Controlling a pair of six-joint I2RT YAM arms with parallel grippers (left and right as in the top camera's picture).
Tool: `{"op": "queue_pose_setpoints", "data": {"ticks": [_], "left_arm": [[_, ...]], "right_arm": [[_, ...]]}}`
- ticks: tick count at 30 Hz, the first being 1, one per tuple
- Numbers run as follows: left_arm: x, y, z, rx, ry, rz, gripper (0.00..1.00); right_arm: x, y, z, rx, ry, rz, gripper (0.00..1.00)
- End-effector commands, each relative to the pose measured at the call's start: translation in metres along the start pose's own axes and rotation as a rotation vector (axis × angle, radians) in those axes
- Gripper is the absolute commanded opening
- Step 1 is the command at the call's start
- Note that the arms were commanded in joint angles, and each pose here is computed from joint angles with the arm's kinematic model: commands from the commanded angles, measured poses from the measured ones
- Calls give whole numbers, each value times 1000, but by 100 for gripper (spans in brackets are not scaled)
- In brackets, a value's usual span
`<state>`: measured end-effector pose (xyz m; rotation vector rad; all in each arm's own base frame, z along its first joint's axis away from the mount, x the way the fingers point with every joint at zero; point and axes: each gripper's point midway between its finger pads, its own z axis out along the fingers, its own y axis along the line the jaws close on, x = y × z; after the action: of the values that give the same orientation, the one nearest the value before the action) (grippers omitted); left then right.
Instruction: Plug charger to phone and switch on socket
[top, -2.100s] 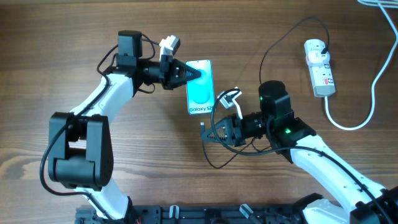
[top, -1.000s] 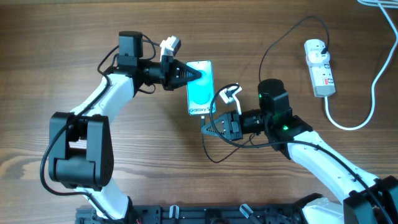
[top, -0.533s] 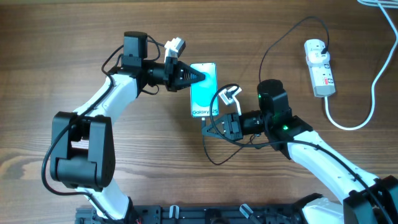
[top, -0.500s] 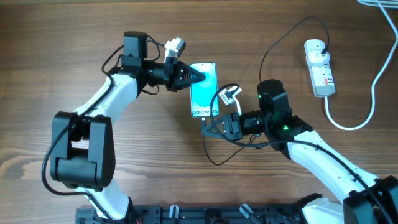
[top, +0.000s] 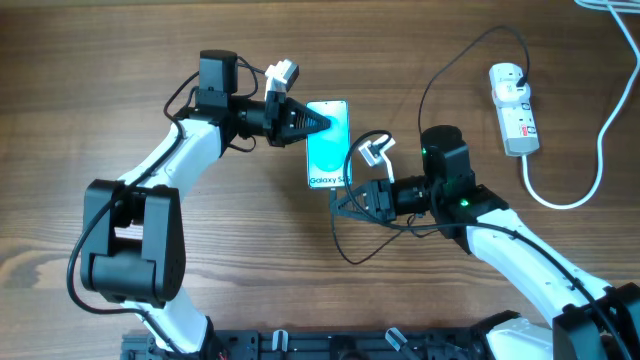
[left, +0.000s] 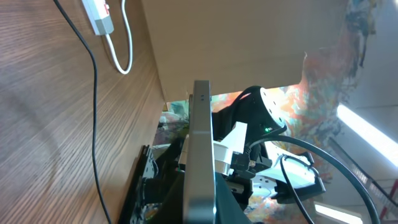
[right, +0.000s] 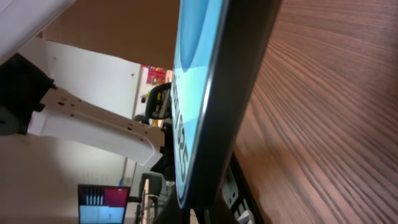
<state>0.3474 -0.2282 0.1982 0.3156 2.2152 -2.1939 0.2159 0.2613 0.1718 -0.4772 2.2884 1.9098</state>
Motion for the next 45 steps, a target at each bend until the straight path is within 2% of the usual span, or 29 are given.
{"op": "queue_pose_setpoints", "data": {"ticks": [1,12,45], "left_arm": [[2,-10,-1,27,17,26,4],[-3,-9,-12,23,-10,11,4],[5,-10,5,30,35,7,4]], "right_arm": [[7,6,0,-48,42,9,4],[10,10,1,-68,59,12,4],[3,2,1,-21,22,7,4]]}}
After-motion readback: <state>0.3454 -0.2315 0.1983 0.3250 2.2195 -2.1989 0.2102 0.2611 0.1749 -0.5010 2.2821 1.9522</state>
